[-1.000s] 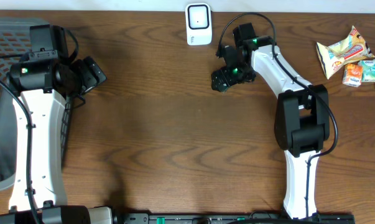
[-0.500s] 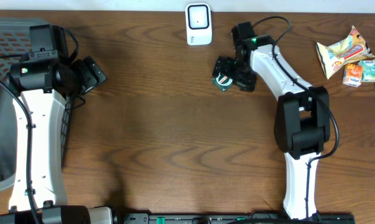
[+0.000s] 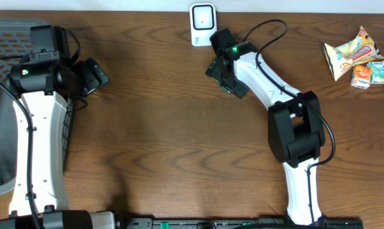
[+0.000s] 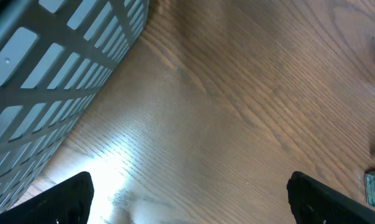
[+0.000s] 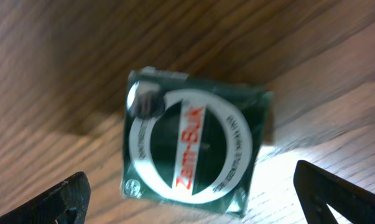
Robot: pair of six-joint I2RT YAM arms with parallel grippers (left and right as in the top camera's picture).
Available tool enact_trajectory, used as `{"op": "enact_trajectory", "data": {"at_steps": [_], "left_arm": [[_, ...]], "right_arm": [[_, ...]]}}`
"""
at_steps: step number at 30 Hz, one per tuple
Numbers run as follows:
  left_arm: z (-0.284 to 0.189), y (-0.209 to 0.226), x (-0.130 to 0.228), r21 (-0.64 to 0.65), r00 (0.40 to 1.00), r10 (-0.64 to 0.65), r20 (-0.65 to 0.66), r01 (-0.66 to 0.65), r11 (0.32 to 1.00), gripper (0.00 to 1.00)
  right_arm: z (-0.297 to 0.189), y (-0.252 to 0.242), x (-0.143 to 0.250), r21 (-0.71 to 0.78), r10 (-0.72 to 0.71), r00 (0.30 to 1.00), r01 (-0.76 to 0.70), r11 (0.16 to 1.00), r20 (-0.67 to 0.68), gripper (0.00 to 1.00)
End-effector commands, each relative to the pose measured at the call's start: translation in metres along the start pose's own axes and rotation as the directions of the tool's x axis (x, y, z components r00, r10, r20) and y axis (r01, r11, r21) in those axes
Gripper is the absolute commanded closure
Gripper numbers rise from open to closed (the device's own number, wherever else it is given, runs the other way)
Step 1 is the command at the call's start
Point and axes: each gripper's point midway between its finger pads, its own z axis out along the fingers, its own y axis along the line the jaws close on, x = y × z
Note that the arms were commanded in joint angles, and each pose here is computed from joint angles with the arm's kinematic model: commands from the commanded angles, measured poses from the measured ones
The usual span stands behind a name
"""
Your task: Scan the item barcode
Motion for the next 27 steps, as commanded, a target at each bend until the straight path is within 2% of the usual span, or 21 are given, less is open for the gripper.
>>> {"op": "enact_trajectory", "data": {"at_steps": [1, 13, 15, 16, 18, 23, 27], "left_arm": [[-0.002, 0.001, -0.002, -0.003, 1.0, -0.011, 0.007, 0.011, 1.0, 0.02], [-0.002, 0.001, -0.002, -0.003, 1.0, -0.011, 0.007, 0.011, 1.0, 0.02], [-0.002, 0.001, -0.002, -0.003, 1.0, -0.011, 0.007, 0.011, 1.0, 0.02], [-0.002, 0.001, -0.002, -0.003, 1.0, -0.011, 0.007, 0.011, 1.0, 0.02], [-0.002, 0.001, -0.002, -0.003, 1.0, -0.011, 0.007, 0.011, 1.0, 0.02], [-0.002, 0.001, -0.002, -0.003, 1.0, -0.011, 0.007, 0.011, 1.0, 0.02], [-0.002, 0.001, -0.002, -0.003, 1.0, -0.011, 0.007, 0.011, 1.0, 0.02]], "right_arm": [[0.008, -0.01, -0.013, 0.05, 0.043, 0.997, -0.046, 0.998, 0.066, 0.01], [0.03, -0.011, 0.005, 0.062, -0.007, 1.0, 0.008, 0.998, -0.011, 0.1], [0.03, -0.01, 0.006, 0.061, -0.039, 0.999, 0.039, 0.997, -0.014, 0.16], [0.03, -0.01, 0.006, 0.061, -0.056, 0.998, 0.057, 0.997, -0.015, 0.21], [0.03, -0.011, 0.006, 0.061, -0.108, 0.994, 0.109, 0.992, -0.02, 0.29], [0.029, -0.012, 0.004, 0.057, -0.281, 0.959, 0.282, 0.958, -0.03, 0.3], [0.021, -0.013, -0.008, 0.04, -0.458, 0.889, 0.459, 0.888, -0.023, 0.31]]}}
